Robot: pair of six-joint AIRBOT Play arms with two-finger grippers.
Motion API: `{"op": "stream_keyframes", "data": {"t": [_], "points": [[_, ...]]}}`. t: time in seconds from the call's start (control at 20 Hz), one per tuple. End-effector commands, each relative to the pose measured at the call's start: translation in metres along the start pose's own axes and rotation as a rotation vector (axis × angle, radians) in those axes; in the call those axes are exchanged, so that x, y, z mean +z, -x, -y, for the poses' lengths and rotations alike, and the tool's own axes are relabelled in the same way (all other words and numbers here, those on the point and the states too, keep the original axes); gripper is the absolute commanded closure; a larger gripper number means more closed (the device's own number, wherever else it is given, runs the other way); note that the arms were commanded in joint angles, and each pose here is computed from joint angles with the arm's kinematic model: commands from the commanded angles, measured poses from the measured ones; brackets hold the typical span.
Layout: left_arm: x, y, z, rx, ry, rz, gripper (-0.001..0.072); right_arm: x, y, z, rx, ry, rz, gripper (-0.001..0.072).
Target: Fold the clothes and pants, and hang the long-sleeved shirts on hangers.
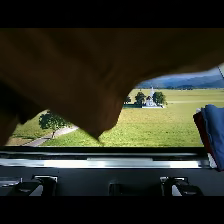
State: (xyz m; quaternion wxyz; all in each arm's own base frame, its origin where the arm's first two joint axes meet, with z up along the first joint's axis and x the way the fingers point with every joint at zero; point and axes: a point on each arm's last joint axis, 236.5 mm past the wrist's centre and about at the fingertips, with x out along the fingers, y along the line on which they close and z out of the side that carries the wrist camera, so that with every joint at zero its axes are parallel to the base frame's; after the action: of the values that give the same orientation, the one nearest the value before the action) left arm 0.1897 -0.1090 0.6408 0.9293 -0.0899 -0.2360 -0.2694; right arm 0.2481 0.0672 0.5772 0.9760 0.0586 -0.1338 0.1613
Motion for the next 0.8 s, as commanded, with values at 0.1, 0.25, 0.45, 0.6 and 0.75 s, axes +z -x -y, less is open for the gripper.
{"op": "stream_keyframes", "data": {"t": [0.1,0.25,0.45,0.6,0.75], "points": [[-0.053,-0.023,-0.048,0.114,-0.064,-0.135,0.0682,-0.069,-0.023,0.018,-0.020,-0.057,-0.249,0.0673],[-0.191,-0.048,-0.104,0.175,0.020,-0.446,0.0682,-0.222,-0.050,0.067,-0.078,-0.145,-0.744,0.0672],[-0.422,-0.046,-0.188,0.282,0.150,-0.806,0.0682,-0.419,-0.095,0.131,-0.169,-0.351,-1.059,0.0672],[-0.556,-0.022,-0.223,0.348,0.248,-0.987,0.0681,-0.538,-0.093,0.150,-0.275,-0.581,-1.250,0.0673],[-0.650,0.016,-0.204,0.335,0.454,-1.197,0.0680,-0.602,-0.070,0.136,-0.321,-0.771,-1.428,0.0672]]}}
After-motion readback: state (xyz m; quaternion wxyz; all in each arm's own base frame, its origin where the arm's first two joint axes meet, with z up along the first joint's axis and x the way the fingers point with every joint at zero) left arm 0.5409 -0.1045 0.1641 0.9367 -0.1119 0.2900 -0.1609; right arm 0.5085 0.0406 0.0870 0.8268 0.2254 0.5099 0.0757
